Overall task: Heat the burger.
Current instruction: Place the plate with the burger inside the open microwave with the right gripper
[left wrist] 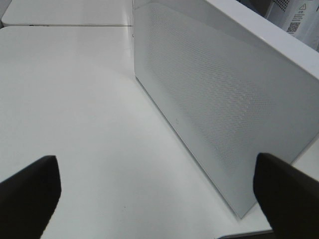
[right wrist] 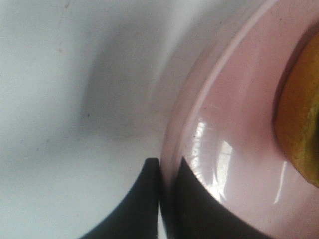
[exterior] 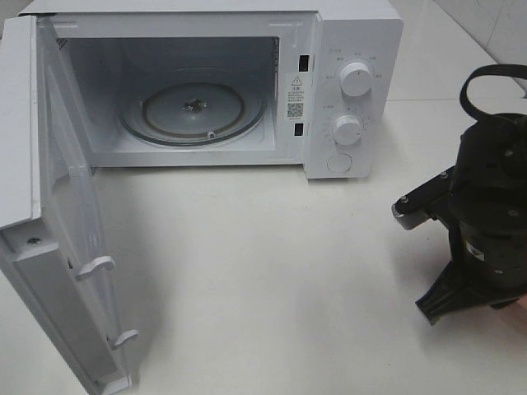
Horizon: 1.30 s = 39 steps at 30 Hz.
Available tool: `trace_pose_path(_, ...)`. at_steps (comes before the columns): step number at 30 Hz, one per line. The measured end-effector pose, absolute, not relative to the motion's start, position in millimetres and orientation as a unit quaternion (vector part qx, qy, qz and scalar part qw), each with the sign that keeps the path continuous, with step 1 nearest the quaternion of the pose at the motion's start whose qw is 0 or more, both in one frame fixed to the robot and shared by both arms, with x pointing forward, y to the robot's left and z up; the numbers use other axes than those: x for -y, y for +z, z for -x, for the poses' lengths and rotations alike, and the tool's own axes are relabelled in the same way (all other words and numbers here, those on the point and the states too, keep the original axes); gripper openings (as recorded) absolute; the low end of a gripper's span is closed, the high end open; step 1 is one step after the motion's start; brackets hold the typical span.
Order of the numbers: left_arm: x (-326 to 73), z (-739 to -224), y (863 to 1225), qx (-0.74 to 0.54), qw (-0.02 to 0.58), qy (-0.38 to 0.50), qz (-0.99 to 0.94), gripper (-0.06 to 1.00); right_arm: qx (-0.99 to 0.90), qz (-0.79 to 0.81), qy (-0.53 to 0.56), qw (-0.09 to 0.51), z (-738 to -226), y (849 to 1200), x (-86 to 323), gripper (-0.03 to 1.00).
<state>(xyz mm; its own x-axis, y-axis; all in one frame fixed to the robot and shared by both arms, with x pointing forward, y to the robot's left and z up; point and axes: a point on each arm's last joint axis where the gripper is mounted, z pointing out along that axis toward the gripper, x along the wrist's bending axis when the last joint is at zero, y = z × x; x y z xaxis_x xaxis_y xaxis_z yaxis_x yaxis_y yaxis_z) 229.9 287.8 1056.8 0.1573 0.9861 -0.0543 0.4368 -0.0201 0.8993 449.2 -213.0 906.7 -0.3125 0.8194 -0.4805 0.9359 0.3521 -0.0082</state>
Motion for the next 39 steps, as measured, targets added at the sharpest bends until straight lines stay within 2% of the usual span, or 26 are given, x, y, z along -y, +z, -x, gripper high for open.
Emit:
trace_pose_path(10,-288,-230,1057,-0.56,0.419,0.327,-0.635,0.96,-0.818,-0.51,-0.142,0.226,-416,925,202,0.04)
trace_pose_path(19,-288,-230,1057,-0.56,0.419,0.327,-0.635,0.96,-0.853,-0.443,-0.112,0.251,-390,941,177,0.04)
trace_pose_path(39,-288,-230,1057,-0.56,0.419,0.327,-0.635,0.96,-0.928,-0.245,-0.076,0.269,-332,942,130,0.05)
